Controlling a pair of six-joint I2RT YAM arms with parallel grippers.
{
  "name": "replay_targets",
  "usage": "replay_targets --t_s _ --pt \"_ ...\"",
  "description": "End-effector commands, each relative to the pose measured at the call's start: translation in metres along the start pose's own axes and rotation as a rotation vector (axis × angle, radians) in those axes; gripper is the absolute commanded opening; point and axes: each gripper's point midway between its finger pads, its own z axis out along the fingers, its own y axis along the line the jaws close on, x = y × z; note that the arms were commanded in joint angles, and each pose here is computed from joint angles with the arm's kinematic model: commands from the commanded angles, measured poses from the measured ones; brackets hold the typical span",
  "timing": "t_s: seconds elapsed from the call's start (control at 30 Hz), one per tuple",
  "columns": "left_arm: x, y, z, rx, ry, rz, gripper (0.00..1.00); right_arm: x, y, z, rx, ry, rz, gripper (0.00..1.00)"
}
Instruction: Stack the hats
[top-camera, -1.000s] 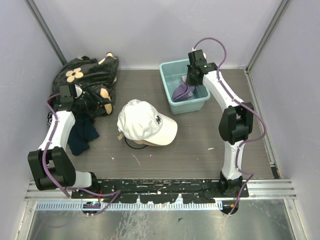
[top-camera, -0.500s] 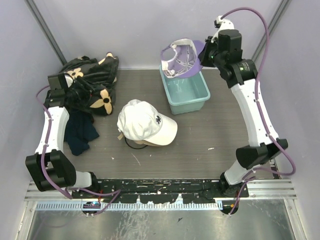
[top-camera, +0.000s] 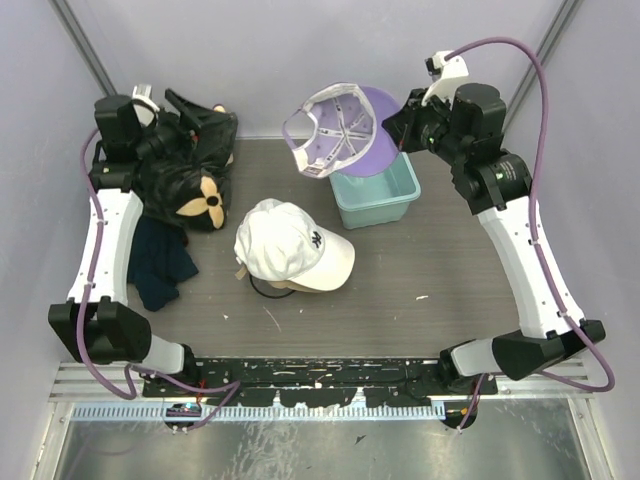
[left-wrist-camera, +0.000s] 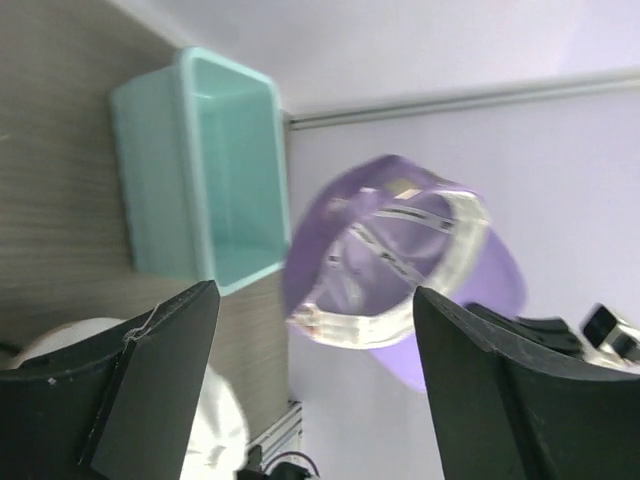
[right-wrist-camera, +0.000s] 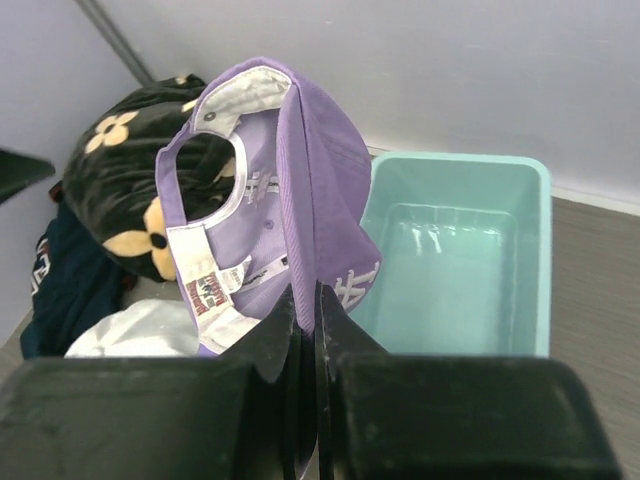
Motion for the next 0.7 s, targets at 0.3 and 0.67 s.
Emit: replay_targets --t_s 0.3,0.67 --pt "0.043 -0.148 -0.033 0.304 0.167 -0.243 0.87 -0.036 0.047 -0.018 0.025 -0.258 -0.378 0.01" --pt "0.084 -0.196 -0.046 0.323 0.254 -0.366 0.87 -0.042 0.056 -0.016 0.194 -0.350 -0.491 0.01"
